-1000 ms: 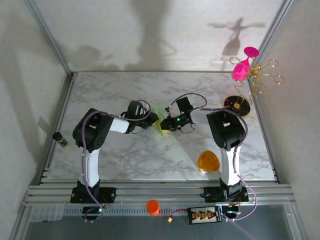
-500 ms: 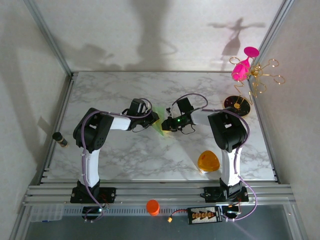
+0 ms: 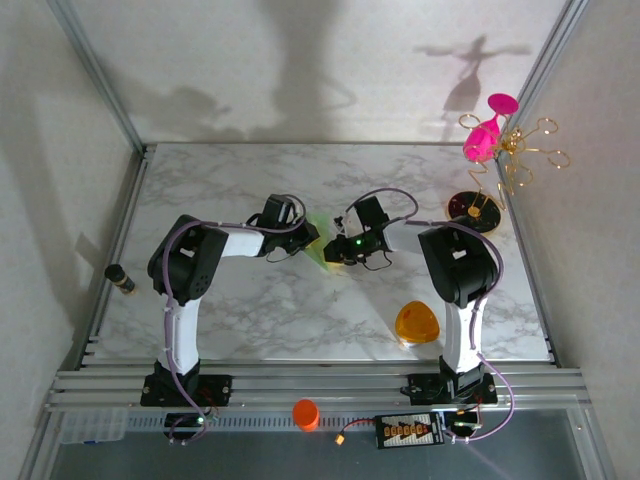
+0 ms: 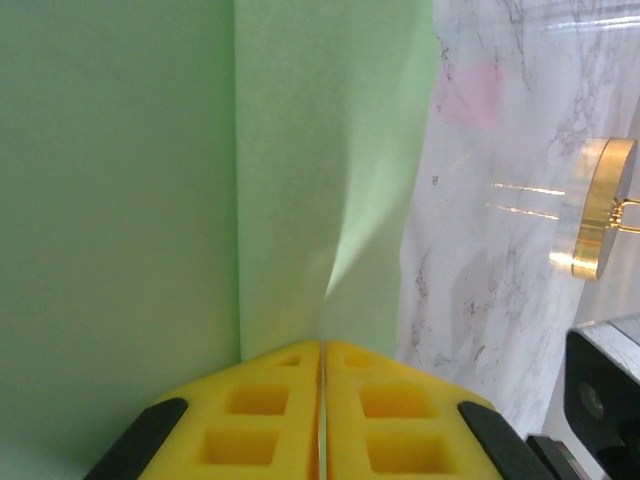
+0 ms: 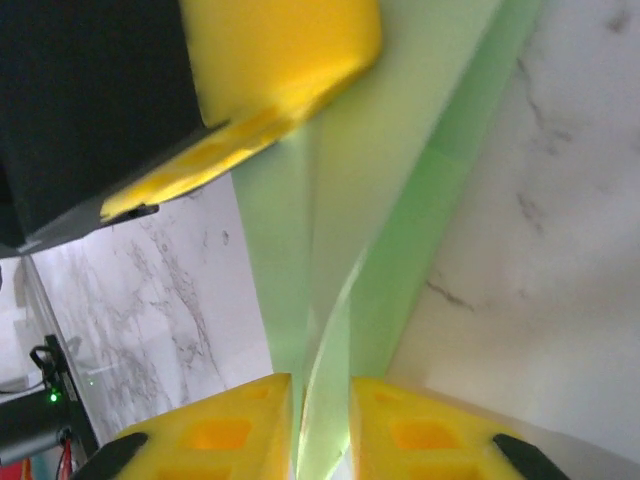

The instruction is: Fold a paper plane with a square sheet of paper (pick it up from the middle)

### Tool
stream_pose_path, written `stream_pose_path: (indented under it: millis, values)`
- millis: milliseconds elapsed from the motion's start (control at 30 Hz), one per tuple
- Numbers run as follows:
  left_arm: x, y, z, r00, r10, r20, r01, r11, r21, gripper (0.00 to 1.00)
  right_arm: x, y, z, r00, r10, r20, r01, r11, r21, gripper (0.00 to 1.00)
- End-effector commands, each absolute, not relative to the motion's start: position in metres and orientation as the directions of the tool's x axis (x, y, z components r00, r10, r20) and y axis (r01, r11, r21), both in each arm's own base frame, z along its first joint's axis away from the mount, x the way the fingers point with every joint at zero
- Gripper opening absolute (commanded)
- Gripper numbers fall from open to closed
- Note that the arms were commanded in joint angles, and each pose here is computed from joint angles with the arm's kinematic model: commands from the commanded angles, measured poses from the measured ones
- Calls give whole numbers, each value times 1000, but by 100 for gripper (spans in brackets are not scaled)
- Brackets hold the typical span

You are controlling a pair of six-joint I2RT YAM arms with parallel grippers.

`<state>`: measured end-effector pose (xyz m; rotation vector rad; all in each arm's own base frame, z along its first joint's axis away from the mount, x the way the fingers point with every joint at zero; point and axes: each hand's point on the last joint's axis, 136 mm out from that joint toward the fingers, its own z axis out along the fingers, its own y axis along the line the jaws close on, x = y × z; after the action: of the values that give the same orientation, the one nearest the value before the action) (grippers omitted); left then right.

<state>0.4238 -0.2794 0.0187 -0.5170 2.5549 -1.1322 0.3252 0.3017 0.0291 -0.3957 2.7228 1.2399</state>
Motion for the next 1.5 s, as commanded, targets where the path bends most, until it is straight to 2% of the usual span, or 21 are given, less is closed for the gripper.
stream_pose_path:
  millis: [0, 133, 267, 367, 533, 967, 1467]
  values:
    - [388, -246, -53, -895, -444, -51, -345, 759, -552, 10, 331, 293, 51, -955, -130, -265, -282, 667, 689, 26]
    - [387, -246, -54, -897, -438, -50, -346, 769, -537, 10, 337, 287, 59, -947, -99, -305, -286, 693, 662, 24]
    - [386, -244, -55, -898, -437, -49, -350, 778, -522, 10, 339, 300, 80, -933, -96, -348, -329, 625, 708, 19]
    - [385, -244, -56, -900, -434, -48, -350, 782, -516, 10, 335, 314, 76, -934, -132, -332, -342, 597, 725, 13]
    - [384, -245, -57, -902, -430, -44, -349, 785, -512, 10, 331, 325, 60, -942, -158, -297, -331, 590, 736, 10]
    - [380, -246, -61, -903, -429, -30, -357, 785, -506, 10, 321, 322, 28, -959, -176, -221, -282, 616, 736, 9]
    - [377, -244, -67, -899, -438, -17, -374, 786, -493, 10, 317, 322, 17, -965, -182, -191, -263, 623, 737, 9]
